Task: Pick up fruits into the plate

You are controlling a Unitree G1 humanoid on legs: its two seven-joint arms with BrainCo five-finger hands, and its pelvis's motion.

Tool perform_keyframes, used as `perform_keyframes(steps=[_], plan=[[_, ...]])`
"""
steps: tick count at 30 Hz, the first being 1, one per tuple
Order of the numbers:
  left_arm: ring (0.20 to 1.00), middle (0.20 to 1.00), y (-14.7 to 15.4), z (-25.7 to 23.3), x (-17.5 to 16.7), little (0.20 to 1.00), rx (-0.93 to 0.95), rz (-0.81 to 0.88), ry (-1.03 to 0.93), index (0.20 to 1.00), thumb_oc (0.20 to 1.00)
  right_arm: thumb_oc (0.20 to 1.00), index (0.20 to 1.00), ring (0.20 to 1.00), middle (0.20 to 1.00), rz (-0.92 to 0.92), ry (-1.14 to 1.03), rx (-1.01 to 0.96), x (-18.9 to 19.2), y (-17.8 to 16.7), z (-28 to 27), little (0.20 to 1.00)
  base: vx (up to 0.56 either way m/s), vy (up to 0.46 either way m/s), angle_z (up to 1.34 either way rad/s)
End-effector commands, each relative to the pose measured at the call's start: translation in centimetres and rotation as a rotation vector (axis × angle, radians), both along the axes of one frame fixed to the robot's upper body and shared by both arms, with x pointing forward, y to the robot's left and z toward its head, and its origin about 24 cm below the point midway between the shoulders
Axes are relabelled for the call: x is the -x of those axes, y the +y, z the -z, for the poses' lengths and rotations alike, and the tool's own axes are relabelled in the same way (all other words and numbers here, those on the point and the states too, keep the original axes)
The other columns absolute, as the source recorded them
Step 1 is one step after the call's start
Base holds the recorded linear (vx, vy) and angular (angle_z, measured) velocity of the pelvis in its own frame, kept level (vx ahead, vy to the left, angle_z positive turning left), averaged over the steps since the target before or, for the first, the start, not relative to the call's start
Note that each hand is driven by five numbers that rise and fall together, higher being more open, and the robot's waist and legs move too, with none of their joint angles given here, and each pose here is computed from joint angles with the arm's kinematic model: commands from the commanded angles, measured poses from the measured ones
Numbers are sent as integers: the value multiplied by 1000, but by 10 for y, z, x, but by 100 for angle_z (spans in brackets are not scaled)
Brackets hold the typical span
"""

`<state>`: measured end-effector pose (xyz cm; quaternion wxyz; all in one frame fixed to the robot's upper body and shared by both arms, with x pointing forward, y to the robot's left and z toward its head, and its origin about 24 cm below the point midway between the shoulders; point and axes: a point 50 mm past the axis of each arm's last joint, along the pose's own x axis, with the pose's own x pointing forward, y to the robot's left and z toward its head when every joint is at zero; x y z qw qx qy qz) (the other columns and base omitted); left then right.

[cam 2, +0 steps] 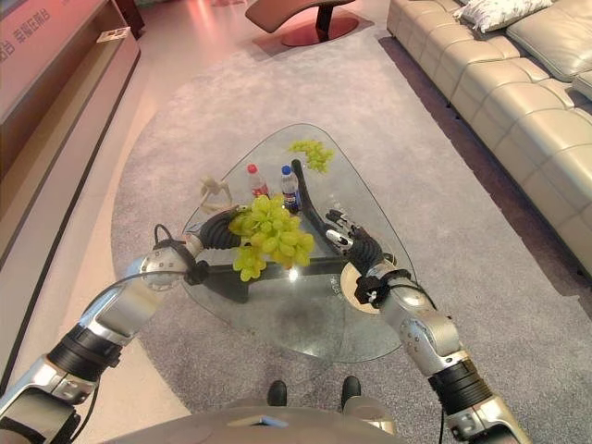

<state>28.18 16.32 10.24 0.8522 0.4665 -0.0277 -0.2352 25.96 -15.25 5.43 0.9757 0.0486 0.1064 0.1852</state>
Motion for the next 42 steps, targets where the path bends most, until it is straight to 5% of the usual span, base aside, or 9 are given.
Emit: perform_keyframes(steps=[1, 10, 42], plan=[[200, 200, -7, -47, -14, 200, -68, 87, -177, 200, 200, 1000, 1000, 1000, 1000, -30, -205, 151, -14, -5, -42, 1000, 9, -18, 5], [200, 200, -1, -63, -15, 200, -126, 116, -196, 200, 200, 1000, 1000, 1000, 1000, -85, -300, 423, -23, -29, -75, 1000, 3, -7, 2], [200, 200, -39, -77, -18, 200, -321, 228, -390, 200, 200, 1000, 1000, 1000, 1000, -459, -111, 42, -13, 46, -63, 1000, 0, 0, 0]])
